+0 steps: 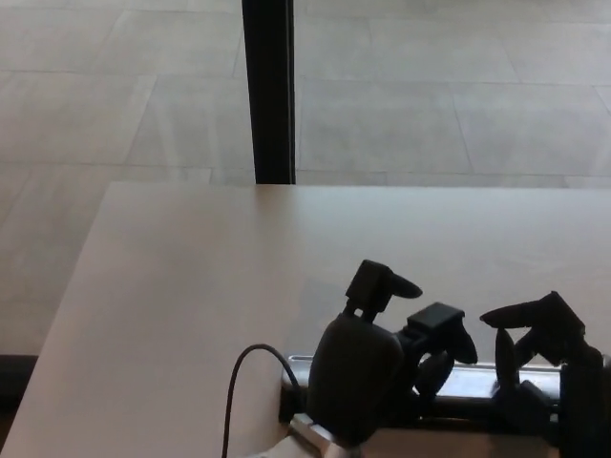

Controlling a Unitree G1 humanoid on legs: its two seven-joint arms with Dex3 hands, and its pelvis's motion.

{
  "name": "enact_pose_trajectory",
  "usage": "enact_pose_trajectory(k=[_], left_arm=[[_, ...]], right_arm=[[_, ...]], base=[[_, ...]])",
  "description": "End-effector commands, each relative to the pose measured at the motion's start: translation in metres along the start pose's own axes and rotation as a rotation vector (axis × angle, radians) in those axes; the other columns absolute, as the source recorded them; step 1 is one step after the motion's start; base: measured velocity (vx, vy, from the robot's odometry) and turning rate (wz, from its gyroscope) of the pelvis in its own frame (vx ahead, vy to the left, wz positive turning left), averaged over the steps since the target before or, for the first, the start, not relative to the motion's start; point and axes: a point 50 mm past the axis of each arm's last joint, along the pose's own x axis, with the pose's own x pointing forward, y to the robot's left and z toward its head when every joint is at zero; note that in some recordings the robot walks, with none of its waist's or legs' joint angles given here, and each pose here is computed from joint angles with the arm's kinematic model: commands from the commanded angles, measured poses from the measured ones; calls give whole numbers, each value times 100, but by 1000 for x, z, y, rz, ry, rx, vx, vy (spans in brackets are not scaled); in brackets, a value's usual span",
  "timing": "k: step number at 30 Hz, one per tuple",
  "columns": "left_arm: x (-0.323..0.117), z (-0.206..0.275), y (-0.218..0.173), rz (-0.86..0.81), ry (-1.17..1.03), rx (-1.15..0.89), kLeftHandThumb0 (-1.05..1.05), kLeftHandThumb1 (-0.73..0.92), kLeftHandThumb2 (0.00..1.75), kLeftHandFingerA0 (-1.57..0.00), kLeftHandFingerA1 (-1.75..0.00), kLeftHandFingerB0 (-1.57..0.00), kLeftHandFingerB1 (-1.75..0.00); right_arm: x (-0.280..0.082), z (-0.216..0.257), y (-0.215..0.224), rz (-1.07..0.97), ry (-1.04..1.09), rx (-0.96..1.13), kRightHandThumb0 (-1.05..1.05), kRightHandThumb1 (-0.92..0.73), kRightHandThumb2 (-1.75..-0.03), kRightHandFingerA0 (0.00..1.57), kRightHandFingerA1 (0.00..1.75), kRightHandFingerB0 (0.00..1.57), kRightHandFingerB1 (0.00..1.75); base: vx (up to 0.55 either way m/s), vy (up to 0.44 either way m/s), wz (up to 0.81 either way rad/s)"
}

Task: A hole pucnch is kept on the middle on the desk infront of the robot and the robot uses both its hands as fists to press on it and use it

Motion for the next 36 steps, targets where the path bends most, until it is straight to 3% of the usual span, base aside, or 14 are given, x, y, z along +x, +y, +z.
enact_pose_trajectory(k=[1,2,4,5,6,10,12,15,16,20,24,25,29,36], left_arm=[[76,-18,132,174,449,-880,-17,67,114,-89,-175,-59,-166],[83,-20,151,185,431,-895,-17,69,110,-86,-175,-60,-157],[93,-18,182,187,396,-921,-18,68,109,-85,-175,-61,-156],[99,-15,200,168,367,-966,-17,61,122,-93,-175,-74,-144],[101,-12,211,162,356,-977,-17,61,120,-90,-175,-71,-147],[96,-11,250,131,313,-979,-17,62,115,-88,-175,-61,-156],[79,-20,279,135,322,-963,-18,67,112,-86,-175,-61,-155],[59,-29,297,175,347,-955,-19,72,108,-88,-175,-57,-167],[46,-38,308,202,368,-937,-22,88,84,-84,-175,-53,-167],[-16,-75,350,383,516,-898,-17,86,88,-78,-175,-42,-169],[-87,-98,374,562,718,-640,-34,75,65,-86,-175,-67,-140],[-119,-105,380,646,826,-561,-45,50,95,-121,-137,-81,-111],[-200,-117,386,747,1028,-400,-62,57,57,-109,-162,-96,-126],[-303,-124,370,866,1358,-245,-72,44,95,-131,-145,-107,-114]], right_arm=[[75,52,-59,295,78,69,-19,-57,-113,128,142,87,111],[85,64,-70,305,67,88,-15,-62,-103,99,175,76,133],[100,84,-88,298,48,124,-16,-60,-103,101,175,78,130],[108,97,-102,288,-10,131,-26,-57,-111,125,139,85,109],[111,104,-112,272,-24,123,-20,-63,-98,98,175,77,124],[118,122,-153,186,-58,62,-18,-62,-107,102,175,76,127],[116,125,-194,52,-31,41,-26,-58,-115,126,141,84,107],[111,125,-226,-60,25,46,-23,-55,-106,102,175,81,124],[108,123,-250,-125,41,28,-31,-51,-102,104,175,86,122],[81,119,-341,-474,144,-65,-34,-59,-94,104,175,85,125],[32,112,-404,-736,231,-140,-36,-51,-103,126,163,85,118],[9,107,-420,-844,273,-182,-38,-61,-94,102,175,79,117],[-49,93,-441,-1083,364,-198,-43,-68,-83,106,175,79,108],[-106,59,-431,-1186,580,-261,-40,-69,-72,105,174,78,88]], base=[[0,0,0],[0,0,0],[0,0,0],[0,0,0],[0,0,0],[0,0,0],[0,0,0],[0,0,0],[0,0,0],[0,0,0],[0,0,0],[0,0,0],[0,0,0],[0,0,0]])
